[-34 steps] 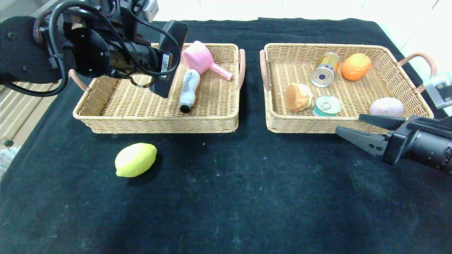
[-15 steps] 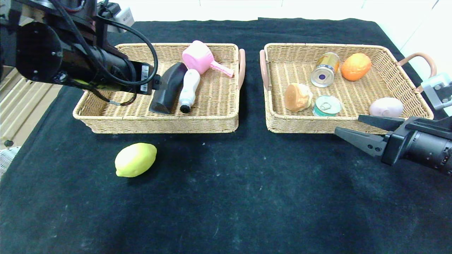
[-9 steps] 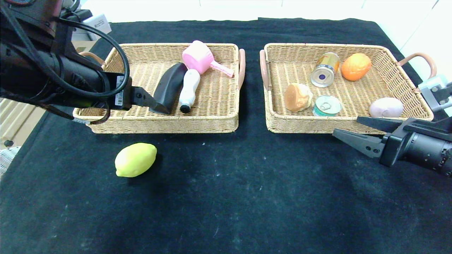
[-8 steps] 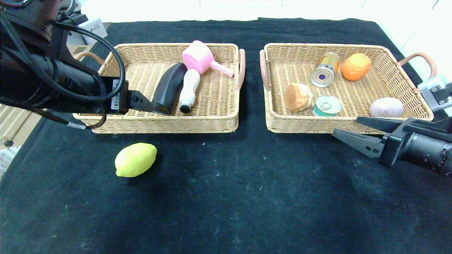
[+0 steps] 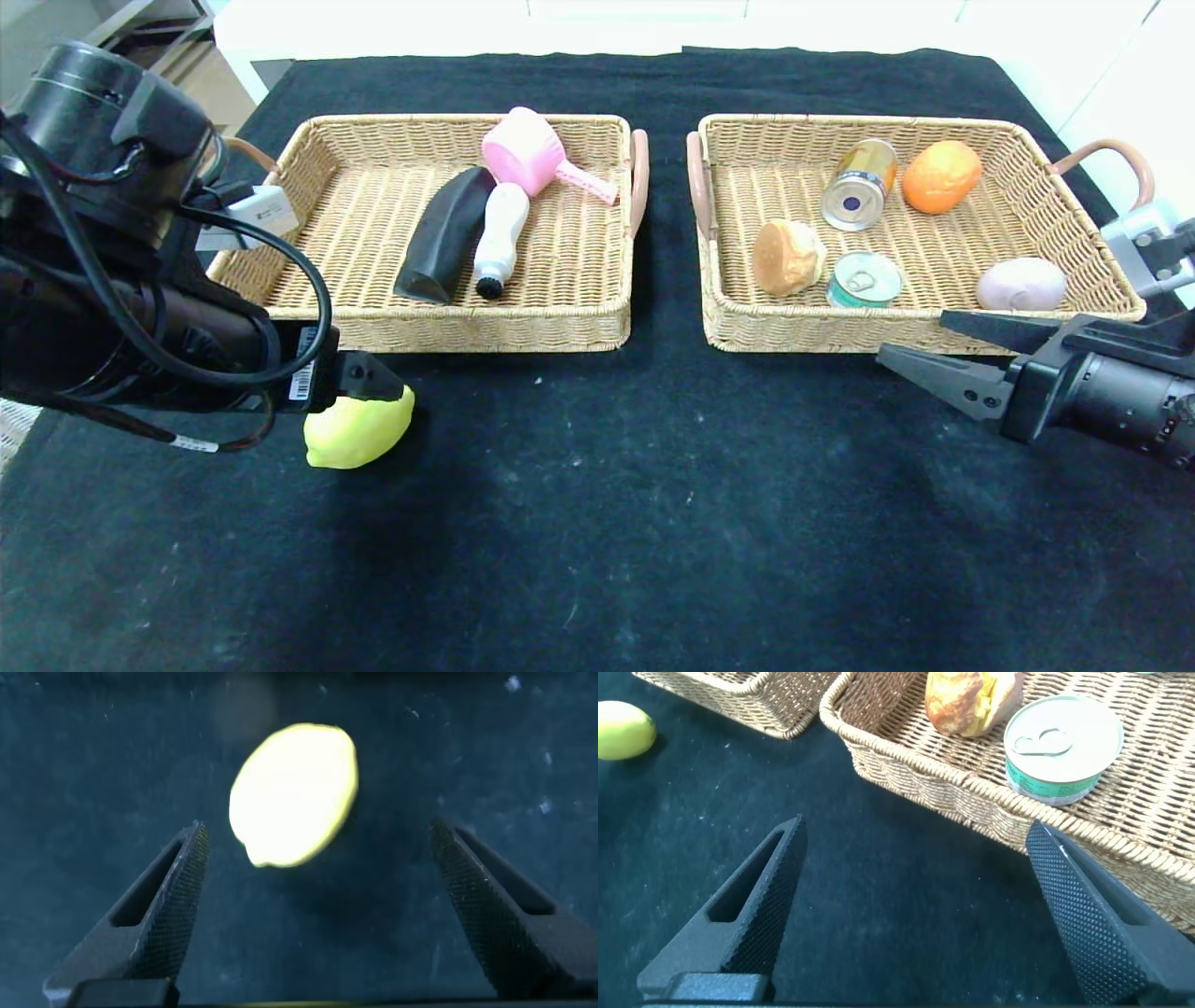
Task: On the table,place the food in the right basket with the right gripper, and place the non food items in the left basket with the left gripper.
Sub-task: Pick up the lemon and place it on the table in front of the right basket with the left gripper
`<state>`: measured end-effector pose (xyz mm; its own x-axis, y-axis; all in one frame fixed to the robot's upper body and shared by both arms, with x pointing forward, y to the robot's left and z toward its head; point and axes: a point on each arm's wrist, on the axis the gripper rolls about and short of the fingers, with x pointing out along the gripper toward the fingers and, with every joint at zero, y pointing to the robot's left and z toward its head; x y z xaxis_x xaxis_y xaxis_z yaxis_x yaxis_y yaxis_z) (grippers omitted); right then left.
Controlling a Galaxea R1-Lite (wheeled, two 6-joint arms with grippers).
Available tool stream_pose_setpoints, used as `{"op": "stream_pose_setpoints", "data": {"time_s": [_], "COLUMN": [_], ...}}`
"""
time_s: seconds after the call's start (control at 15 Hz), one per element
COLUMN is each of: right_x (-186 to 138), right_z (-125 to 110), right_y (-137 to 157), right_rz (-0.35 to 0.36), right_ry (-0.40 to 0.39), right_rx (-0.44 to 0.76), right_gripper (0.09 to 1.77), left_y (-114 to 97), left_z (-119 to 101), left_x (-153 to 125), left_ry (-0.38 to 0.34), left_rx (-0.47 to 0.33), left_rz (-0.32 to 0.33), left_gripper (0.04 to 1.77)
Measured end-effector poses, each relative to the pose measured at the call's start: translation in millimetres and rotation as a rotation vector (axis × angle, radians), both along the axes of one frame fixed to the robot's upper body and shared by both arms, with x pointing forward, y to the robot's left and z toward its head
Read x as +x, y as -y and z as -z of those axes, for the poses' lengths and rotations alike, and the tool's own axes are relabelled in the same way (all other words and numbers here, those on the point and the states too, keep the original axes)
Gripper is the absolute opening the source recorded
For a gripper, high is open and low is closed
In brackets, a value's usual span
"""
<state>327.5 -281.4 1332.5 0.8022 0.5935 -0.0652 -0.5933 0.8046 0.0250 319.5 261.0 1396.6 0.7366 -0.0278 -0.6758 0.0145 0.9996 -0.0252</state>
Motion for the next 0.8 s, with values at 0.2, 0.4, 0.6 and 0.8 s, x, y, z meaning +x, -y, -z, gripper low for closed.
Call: {"op": "stream_pose_setpoints", "data": {"time_s": [0.2,0.4,0.6,0.8], "right_x": [0,0,0,0], "right_z": [0,1,1,1], "right_y": [0,0,-1,-1], "right_rz": [0.000,-0.002,-0.003,-0.004], "right_ry": [-0.001,-0.003,-0.004,-0.005], "right_rx": [-0.001,-0.001,-0.002,-0.002], "right_gripper": [1.71,1.71,1.71,1.71], "left_y": [-10,-13,-12,-10], "left_z": [10,20,30,35], "left_x": [13,21,27,35], "left_ry": [0.002,-0.034,-0.070,-0.064], "left_rx": [-0.031,-0.029,-0.027,-0.030], "left_rz": [-0.008,-0.013,-0.009,-0.009], "left_gripper": [1.70,1.70,1.70,1.71]}}
